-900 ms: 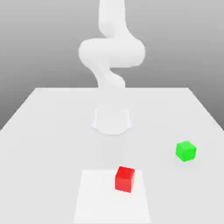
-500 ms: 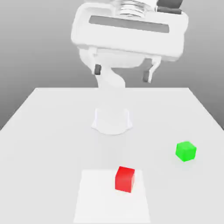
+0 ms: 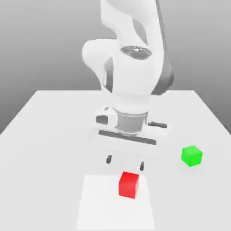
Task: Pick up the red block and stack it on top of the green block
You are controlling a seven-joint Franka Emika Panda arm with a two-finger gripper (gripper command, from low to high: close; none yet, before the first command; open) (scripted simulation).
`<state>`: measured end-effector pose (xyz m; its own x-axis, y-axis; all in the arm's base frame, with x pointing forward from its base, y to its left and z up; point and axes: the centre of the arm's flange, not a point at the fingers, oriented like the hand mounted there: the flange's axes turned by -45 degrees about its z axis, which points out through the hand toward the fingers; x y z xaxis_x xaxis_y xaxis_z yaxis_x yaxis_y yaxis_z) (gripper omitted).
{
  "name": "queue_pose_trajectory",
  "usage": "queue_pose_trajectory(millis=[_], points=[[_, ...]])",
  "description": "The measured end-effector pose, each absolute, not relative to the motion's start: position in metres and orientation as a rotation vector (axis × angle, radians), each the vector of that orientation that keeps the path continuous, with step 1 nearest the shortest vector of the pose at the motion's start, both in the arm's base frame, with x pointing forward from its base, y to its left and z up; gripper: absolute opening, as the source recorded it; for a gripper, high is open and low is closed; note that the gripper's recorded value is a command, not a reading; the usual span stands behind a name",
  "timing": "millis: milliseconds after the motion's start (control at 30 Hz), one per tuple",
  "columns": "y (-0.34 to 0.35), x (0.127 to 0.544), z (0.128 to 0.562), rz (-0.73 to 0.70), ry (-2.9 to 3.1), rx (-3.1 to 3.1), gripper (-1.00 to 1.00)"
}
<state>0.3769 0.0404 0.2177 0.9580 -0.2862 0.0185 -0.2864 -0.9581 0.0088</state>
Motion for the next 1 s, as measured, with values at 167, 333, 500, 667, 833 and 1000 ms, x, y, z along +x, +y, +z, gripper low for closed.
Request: queue_pose_trajectory(millis=[167, 333, 500, 667, 833, 1000], points=[[0.044, 0.377, 0.204, 0.020, -0.474, 3.111, 0.00], [0.042, 0.381, 0.190, 0.028, -0.489, 3.112, 0.00], [0.042, 0.380, 0.170, 0.023, -0.488, 3.112, 0.00], [0.040, 0.372, 0.145, 0.004, -0.480, 3.107, -1.00], [0.041, 0.372, 0.145, 0.007, -0.480, 3.107, -1.00], [0.041, 0.377, 0.157, 0.017, -0.485, 3.110, -1.00]])
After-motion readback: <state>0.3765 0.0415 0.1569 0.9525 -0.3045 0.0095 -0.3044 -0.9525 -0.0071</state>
